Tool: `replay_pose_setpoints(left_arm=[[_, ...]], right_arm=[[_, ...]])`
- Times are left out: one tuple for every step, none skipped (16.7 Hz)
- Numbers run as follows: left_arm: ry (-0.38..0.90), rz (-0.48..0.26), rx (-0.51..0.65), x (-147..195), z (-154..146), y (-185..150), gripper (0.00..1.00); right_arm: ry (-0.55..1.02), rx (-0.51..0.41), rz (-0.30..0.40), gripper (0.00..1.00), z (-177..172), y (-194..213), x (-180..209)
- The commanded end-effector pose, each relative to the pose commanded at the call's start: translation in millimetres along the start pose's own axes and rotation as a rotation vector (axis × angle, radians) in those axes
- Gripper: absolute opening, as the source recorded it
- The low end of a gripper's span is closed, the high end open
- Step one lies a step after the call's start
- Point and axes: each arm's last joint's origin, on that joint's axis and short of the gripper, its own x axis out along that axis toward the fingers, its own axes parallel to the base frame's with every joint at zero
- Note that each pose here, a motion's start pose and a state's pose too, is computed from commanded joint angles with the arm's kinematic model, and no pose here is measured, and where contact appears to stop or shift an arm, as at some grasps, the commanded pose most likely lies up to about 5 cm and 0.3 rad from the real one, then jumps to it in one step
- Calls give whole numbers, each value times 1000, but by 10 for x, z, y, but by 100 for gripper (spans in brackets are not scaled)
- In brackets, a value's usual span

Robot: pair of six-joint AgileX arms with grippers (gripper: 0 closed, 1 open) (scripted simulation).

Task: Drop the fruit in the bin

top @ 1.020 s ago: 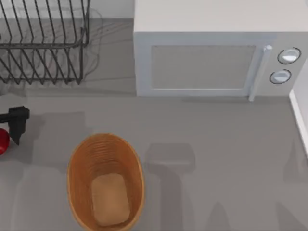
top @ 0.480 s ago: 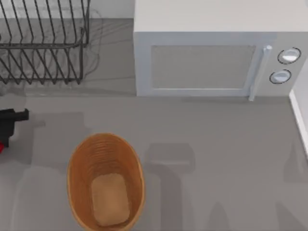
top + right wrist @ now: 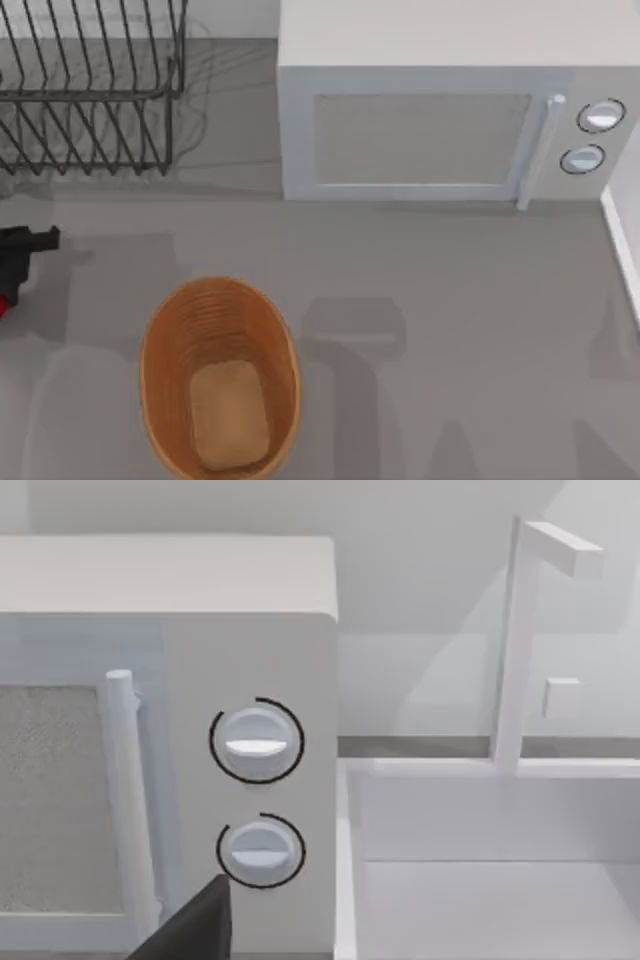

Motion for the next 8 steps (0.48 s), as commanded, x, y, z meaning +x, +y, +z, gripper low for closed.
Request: replay_pose_setpoints(left_arm=[[-12,20,8,-52,3,17,0],[-12,20,7,-58,6,17,0],[-14,19,7,-93,21,18,0],[-18,19,7,-159,46,14,0],[-21,18,8,-251,74,9,0],[-22,18,9,-365,99,2,0],[-18,17,10,-497,114,-4,0],[-8,18,11,-642,115,-10,0]], right_arm=[[0,0,0,100,0,0,0],[0,0,0,100,0,0,0],[0,0,0,100,0,0,0],[0,0,0,100,0,0,0],[0,0,0,100,0,0,0],[0,0,0,100,0,0,0],[0,0,0,100,0,0,0],[0,0,0,100,0,0,0]])
